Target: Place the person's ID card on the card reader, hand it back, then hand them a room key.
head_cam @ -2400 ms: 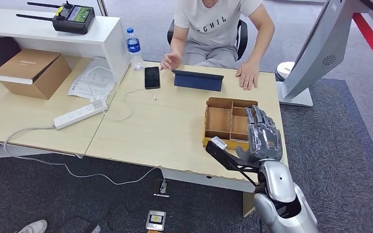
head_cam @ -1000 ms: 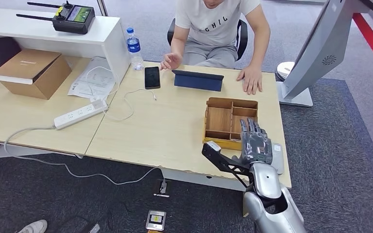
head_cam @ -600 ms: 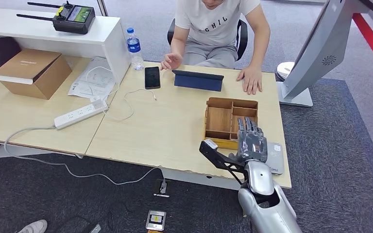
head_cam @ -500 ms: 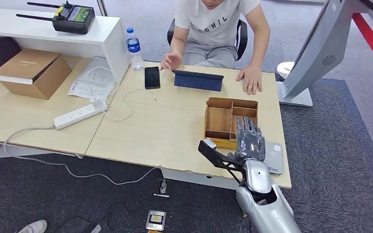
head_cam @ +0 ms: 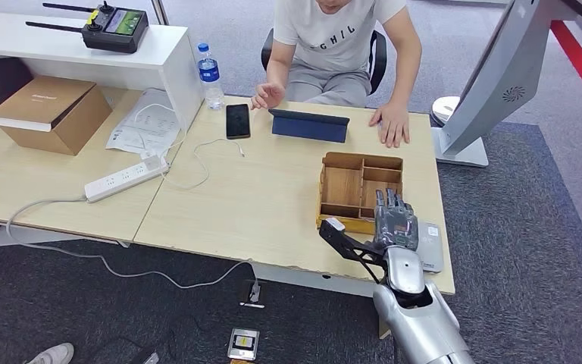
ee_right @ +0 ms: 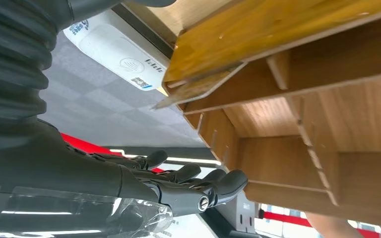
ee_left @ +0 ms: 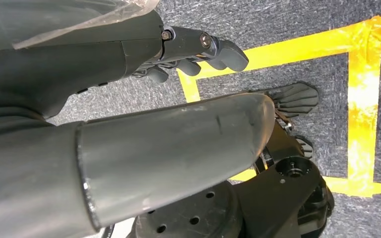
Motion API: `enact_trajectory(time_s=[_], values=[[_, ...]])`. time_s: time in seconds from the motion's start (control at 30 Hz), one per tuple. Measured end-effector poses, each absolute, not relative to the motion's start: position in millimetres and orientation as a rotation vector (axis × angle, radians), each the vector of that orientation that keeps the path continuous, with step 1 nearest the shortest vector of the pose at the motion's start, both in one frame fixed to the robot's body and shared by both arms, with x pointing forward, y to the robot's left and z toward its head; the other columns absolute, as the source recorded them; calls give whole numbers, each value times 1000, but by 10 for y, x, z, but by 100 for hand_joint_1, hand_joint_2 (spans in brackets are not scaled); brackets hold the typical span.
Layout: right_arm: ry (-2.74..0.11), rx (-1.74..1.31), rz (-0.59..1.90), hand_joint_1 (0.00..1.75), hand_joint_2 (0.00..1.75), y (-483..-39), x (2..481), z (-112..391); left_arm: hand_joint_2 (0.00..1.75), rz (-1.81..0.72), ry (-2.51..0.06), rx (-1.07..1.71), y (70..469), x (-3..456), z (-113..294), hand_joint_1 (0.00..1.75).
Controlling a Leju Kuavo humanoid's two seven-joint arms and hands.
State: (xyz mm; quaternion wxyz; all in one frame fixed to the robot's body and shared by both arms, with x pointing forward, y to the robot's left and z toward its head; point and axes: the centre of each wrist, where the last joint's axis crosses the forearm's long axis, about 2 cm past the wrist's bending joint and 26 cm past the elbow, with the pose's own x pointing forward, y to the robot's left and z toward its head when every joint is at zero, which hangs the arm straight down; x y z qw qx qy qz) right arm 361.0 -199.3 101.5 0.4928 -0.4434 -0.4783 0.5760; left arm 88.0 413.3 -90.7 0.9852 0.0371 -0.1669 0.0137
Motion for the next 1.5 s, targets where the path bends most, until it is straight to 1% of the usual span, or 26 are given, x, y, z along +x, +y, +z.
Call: enact_trajectory(time_s=[0.23, 0.4, 1.03, 1.5], values=[[-1110, -1093, 1389, 0, 175, -2201, 3671, 961, 0, 15, -332, 75, 4136, 874, -907, 0], [-1102, -1087, 1392, 0, 175, -2265, 3709, 960, 0, 15, -331, 74, 4135, 871, -908, 0], [-1174, -1035, 1394, 0, 175, -2028, 3764, 1096, 0, 34, -318, 79, 4136, 869, -908, 0], [-1183, -1040, 1391, 0, 175, -2034, 3792, 1104, 0, 50, -303, 85, 4138, 867, -908, 0]])
